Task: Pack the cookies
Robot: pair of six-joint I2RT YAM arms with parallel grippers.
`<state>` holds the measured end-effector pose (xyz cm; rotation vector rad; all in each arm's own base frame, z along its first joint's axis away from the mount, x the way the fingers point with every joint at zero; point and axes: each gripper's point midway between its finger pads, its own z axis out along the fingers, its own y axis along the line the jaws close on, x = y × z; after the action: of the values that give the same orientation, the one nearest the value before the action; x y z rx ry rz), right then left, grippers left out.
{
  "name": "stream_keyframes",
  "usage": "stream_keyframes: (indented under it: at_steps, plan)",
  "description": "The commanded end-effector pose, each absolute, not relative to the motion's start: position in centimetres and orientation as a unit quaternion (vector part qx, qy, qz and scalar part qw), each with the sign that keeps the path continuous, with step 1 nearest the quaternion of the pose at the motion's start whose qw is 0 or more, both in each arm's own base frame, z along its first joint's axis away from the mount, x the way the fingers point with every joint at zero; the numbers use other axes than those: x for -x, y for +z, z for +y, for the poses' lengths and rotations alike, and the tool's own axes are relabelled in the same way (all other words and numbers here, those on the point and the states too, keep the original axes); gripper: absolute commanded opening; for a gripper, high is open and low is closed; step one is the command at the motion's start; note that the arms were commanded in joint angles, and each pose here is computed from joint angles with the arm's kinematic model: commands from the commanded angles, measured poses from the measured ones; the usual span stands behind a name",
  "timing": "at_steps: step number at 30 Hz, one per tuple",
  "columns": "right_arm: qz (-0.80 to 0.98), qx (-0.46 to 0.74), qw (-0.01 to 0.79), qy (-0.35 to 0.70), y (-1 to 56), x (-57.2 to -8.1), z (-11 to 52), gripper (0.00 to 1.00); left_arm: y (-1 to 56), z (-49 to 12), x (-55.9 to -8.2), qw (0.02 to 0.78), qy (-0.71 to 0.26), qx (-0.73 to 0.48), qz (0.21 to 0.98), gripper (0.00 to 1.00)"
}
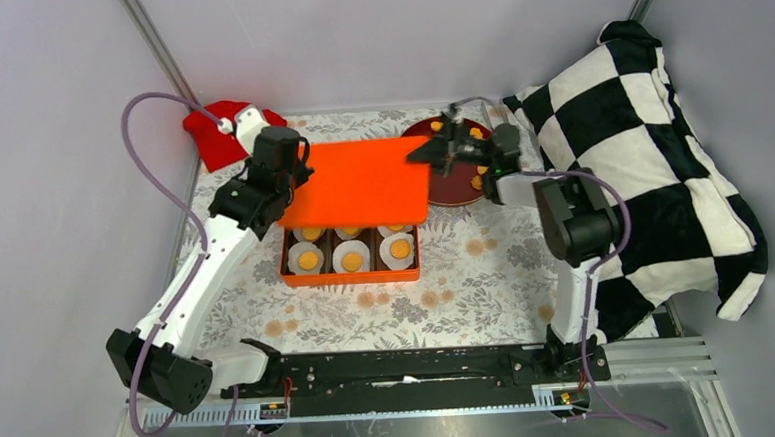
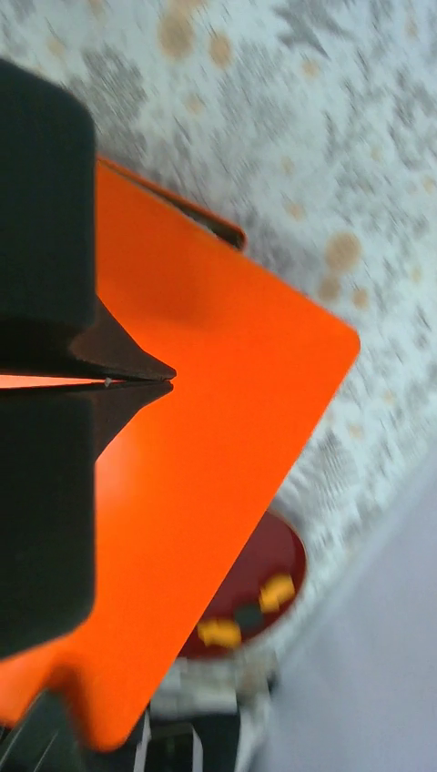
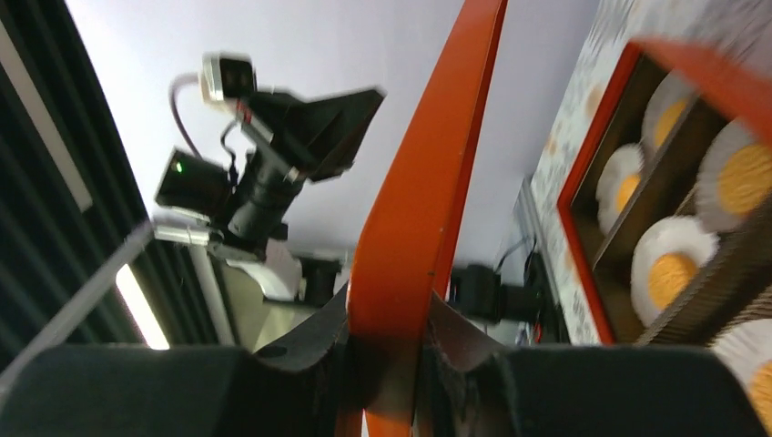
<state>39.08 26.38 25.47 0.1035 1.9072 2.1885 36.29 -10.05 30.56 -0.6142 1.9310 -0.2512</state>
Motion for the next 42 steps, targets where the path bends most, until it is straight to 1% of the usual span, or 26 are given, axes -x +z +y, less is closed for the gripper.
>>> stream_keyframes:
  at_steps: [1, 7, 16, 22, 27, 36, 42]
  plan:
    - [0.627, 0.079, 0.105, 0.768, 27.9, -35.2, 31.8, 0.00, 26.8, -6.4, -34.2, 0.509, -0.016, 0.284, 0.812, 0.00]
    - [0.641, 0.079, 0.066, 0.760, 24.3, -35.0, 35.5, 0.00, 23.7, -6.2, -33.1, 0.485, -0.006, 0.282, 0.828, 0.00]
    - [0.697, 0.044, 0.053, 0.714, 16.8, -36.5, 36.4, 0.00, 20.5, -7.0, -32.8, 0.461, -0.012, 0.270, 0.846, 0.00]
    - [0.708, 0.036, 0.048, 0.703, 15.1, -36.6, 36.4, 0.00, 19.2, -7.5, -33.2, 0.444, -0.010, 0.263, 0.856, 0.00]
    - [0.721, 0.023, 0.052, 0.691, 13.7, -36.5, 35.3, 0.00, 18.8, -7.8, -33.3, 0.441, -0.015, 0.261, 0.859, 0.00]
    - [0.751, -0.010, 0.069, 0.657, 10.8, -36.9, 30.9, 0.00, 17.0, -8.8, -33.3, 0.421, -0.030, 0.250, 0.871, 0.00]
    - [0.764, -0.003, 0.068, 0.641, 9.7, -36.8, 30.4, 0.00, 15.0, -9.5, -33.2, 0.403, -0.039, 0.245, 0.881, 0.00]
